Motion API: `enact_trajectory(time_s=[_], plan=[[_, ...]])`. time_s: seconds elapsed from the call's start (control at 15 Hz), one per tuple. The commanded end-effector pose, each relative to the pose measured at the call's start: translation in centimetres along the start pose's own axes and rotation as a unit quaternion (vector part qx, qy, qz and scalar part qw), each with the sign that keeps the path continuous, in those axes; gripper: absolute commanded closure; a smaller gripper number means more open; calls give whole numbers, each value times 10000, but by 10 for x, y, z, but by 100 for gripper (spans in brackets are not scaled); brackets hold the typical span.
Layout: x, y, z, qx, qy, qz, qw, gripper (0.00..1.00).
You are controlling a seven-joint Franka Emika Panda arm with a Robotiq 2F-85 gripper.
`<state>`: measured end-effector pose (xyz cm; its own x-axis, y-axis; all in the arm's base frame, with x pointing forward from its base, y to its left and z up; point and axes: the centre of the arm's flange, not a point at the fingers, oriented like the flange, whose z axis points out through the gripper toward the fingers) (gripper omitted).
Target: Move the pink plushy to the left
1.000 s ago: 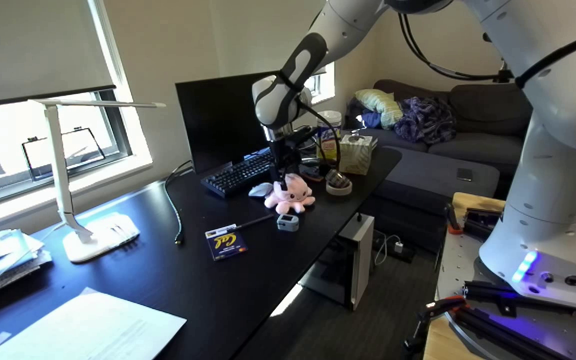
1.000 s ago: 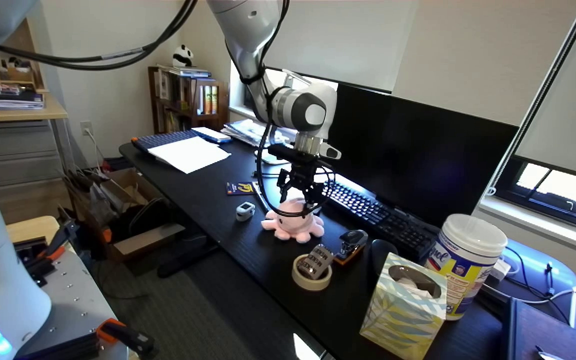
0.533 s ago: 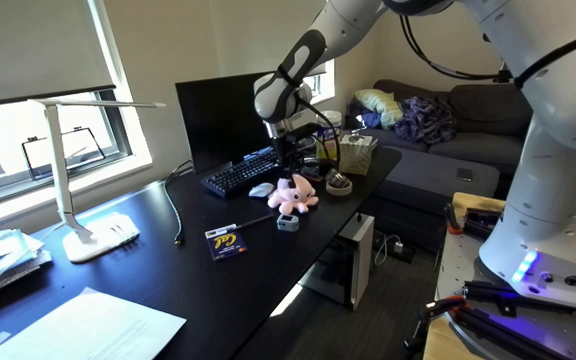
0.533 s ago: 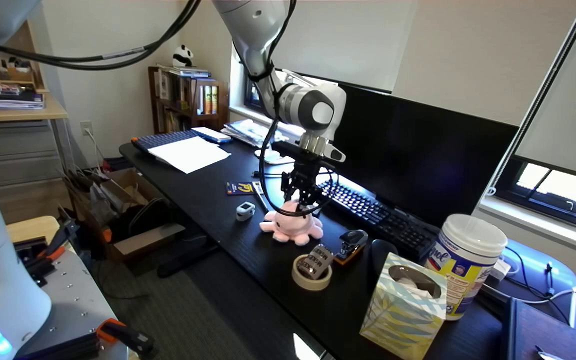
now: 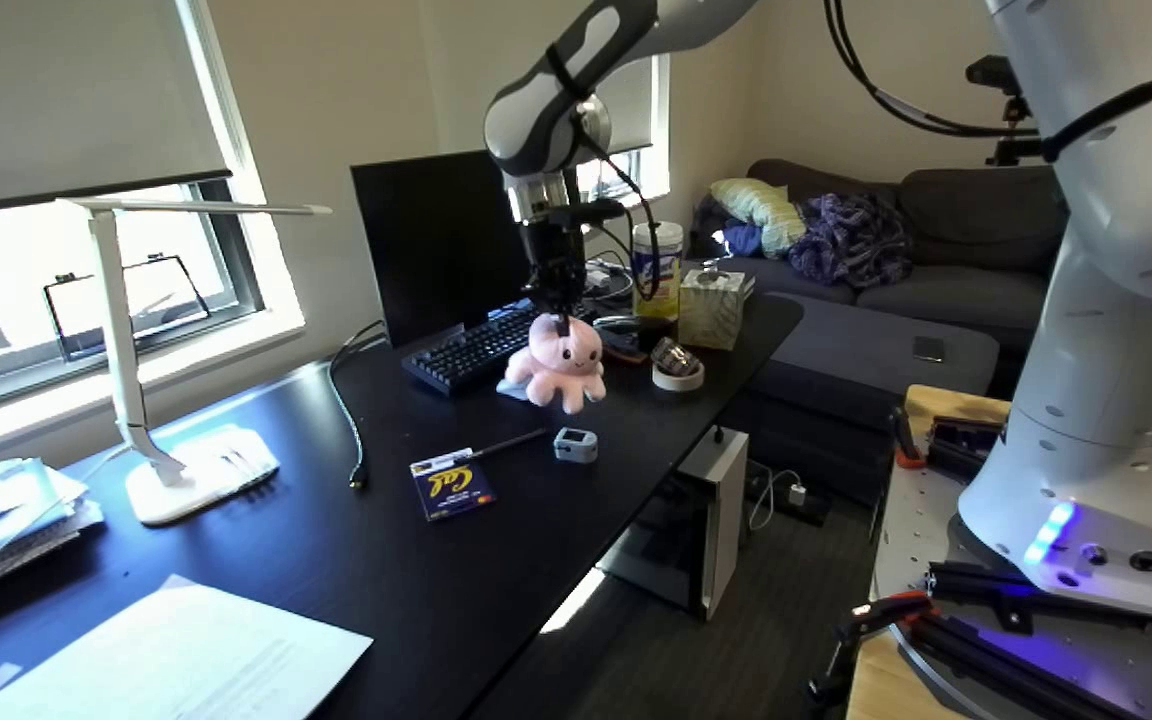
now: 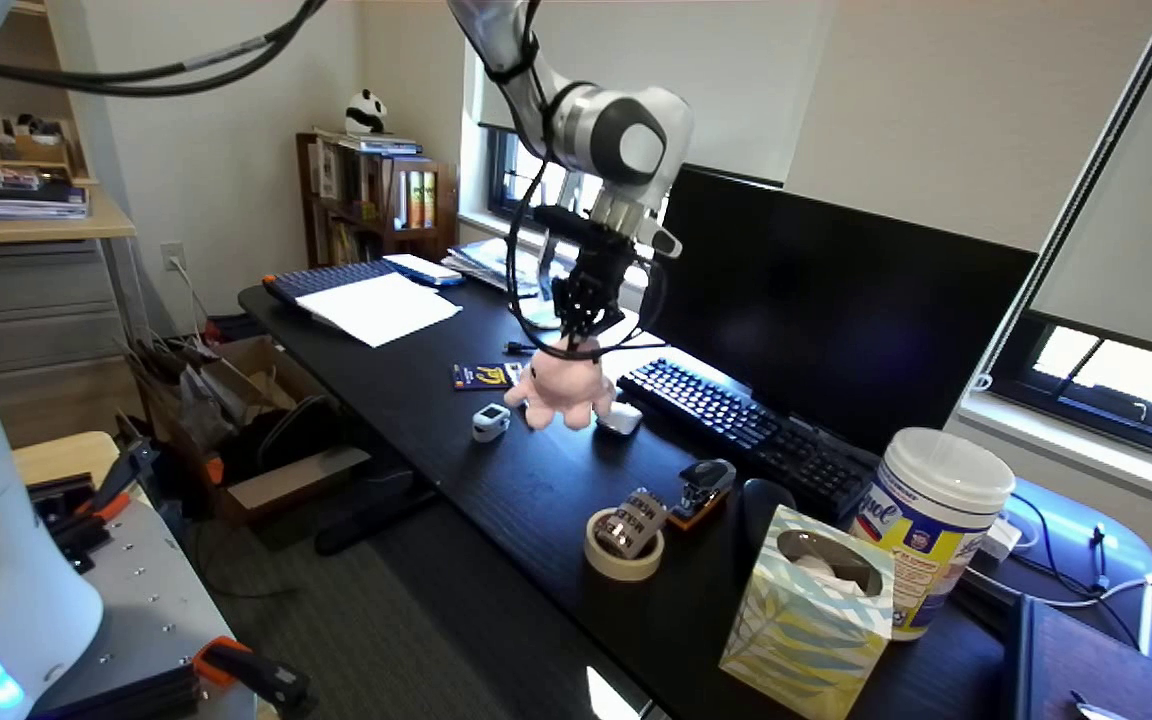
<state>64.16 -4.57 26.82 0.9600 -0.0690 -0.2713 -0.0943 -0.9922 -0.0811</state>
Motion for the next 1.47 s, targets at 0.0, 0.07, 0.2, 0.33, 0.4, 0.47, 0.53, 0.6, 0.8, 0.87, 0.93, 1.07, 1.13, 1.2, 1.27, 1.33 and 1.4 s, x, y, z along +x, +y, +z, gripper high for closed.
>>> enact_trajectory(time_s=[0.0,0.07,0.2,0.33,0.4,0.47,0.53,0.6,0.8,0.87,0.93,1.07,1.13,1.2,1.27,1.33,1.4], plan=[[-10,-41,-90,207,369,-240,9988,96],[-7,-60,-114,286,442,-521,9973,96],[-15,-55,-101,192,475,-387,9979,91],[-21,-79,-132,241,586,-578,9963,91],[-22,-83,-135,239,606,-611,9960,91],[-21,-82,-133,239,594,-609,9961,91],[-20,-81,-131,240,574,-598,9963,91],[-17,-83,-131,95,612,-471,9970,96],[24,-126,-157,-317,859,-880,9919,95],[37,-146,-167,-420,950,-1045,9891,95],[46,-161,-173,-577,1052,-1086,9868,96],[64,-193,-178,-657,1080,-1428,9816,96],[73,-208,-176,-644,1019,-1604,9797,96],[78,-222,-174,-710,1021,-1594,9794,96],[84,-234,-171,-747,1111,-1612,9778,96],[89,-245,-169,-775,1209,-1687,9751,96],[95,-254,-166,-831,1322,-1815,9709,96]])
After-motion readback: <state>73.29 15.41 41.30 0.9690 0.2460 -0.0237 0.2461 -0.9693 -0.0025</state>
